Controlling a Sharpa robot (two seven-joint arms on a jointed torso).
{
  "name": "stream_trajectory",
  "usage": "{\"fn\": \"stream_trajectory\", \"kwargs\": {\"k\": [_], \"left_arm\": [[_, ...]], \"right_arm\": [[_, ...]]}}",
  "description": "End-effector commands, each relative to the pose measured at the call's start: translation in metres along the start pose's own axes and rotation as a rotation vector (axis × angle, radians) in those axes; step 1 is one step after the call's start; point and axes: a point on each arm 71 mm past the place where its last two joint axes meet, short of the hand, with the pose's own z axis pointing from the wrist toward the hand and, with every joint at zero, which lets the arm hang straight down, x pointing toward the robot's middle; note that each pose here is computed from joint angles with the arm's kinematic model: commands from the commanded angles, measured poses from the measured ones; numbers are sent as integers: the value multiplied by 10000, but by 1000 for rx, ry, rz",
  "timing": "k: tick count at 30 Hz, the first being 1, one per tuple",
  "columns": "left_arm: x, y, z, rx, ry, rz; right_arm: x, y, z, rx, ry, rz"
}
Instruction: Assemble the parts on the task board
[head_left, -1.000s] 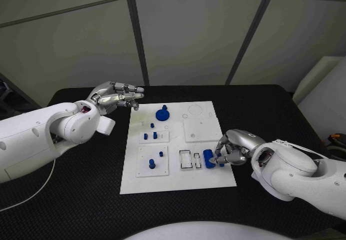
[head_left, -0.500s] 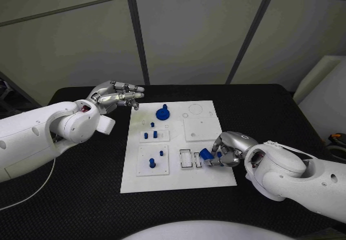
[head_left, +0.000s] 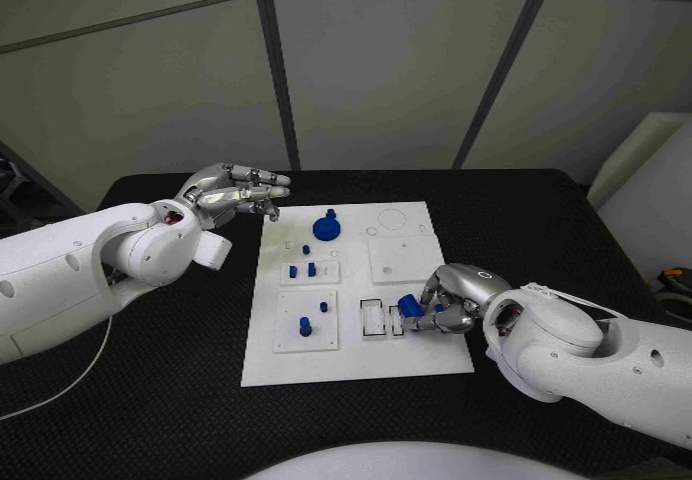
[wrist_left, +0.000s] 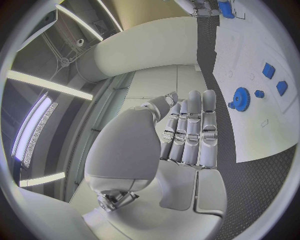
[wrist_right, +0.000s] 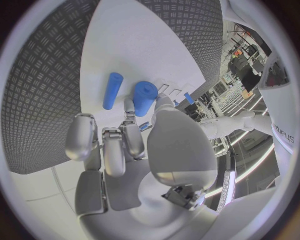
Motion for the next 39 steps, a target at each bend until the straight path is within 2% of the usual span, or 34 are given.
{"fn": "stream_trajectory", "kwargs": {"k": [1, 19, 39], "left_arm": [[21, -11, 2, 1, 18, -7], [20, -4, -8, -11, 26, -8], [8, -5, -19, -12, 25, -7]], "right_arm": [[38, -33, 12, 32, 25, -29], [68, -77, 27, 113, 54, 42], [-92, -68, -105, 92, -119, 245]]}}
